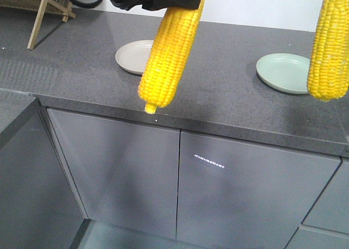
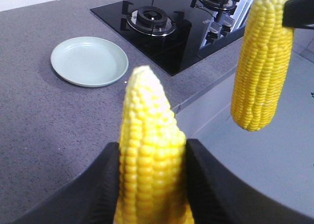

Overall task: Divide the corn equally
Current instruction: 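Drive the base with both held cobs to the counter with empty plates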

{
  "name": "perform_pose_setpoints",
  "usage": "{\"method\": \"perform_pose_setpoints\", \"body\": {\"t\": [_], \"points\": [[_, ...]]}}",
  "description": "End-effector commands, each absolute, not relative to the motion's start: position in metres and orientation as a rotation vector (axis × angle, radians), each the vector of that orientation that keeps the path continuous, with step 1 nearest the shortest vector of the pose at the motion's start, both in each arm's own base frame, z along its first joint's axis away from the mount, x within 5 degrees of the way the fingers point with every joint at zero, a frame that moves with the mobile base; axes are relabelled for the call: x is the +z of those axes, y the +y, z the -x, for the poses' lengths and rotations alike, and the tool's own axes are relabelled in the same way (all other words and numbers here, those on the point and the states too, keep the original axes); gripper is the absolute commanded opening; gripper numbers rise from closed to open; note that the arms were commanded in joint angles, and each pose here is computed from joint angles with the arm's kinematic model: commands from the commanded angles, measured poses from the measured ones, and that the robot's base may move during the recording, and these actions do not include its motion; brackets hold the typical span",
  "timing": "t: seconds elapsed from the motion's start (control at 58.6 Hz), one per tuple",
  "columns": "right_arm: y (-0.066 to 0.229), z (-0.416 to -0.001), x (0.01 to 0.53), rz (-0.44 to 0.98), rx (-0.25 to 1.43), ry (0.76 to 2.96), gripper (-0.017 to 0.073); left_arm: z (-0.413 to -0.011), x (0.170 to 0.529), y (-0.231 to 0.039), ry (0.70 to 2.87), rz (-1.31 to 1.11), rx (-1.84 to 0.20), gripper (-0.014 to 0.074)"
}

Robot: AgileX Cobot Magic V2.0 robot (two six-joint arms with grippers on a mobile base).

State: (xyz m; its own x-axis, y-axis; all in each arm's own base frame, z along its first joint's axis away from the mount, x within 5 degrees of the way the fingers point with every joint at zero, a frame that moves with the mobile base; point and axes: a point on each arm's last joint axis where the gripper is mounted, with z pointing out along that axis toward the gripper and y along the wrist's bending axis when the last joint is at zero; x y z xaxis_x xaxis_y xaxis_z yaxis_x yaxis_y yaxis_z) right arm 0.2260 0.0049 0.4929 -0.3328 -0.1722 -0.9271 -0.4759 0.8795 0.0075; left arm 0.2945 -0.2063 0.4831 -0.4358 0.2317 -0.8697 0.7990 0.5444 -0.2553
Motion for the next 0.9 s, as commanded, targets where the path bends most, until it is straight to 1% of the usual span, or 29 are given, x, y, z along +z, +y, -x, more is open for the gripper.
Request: {"method": "perform_pose_setpoints", "body": {"t": [0.0,0.888], "points": [[0.006,-0.2174,0.5113,0.448,0.319,1.811,-0.0005,-0.2791,0.5129,-0.1995,1.823,-0.777,-0.904,-0.0006],[0.006,-0.2174,0.5113,0.448,0.319,1.811,-0.0005,-0.2791,0.5129,-0.1995,1.823,-0.777,-0.904,-0.0006]]}}
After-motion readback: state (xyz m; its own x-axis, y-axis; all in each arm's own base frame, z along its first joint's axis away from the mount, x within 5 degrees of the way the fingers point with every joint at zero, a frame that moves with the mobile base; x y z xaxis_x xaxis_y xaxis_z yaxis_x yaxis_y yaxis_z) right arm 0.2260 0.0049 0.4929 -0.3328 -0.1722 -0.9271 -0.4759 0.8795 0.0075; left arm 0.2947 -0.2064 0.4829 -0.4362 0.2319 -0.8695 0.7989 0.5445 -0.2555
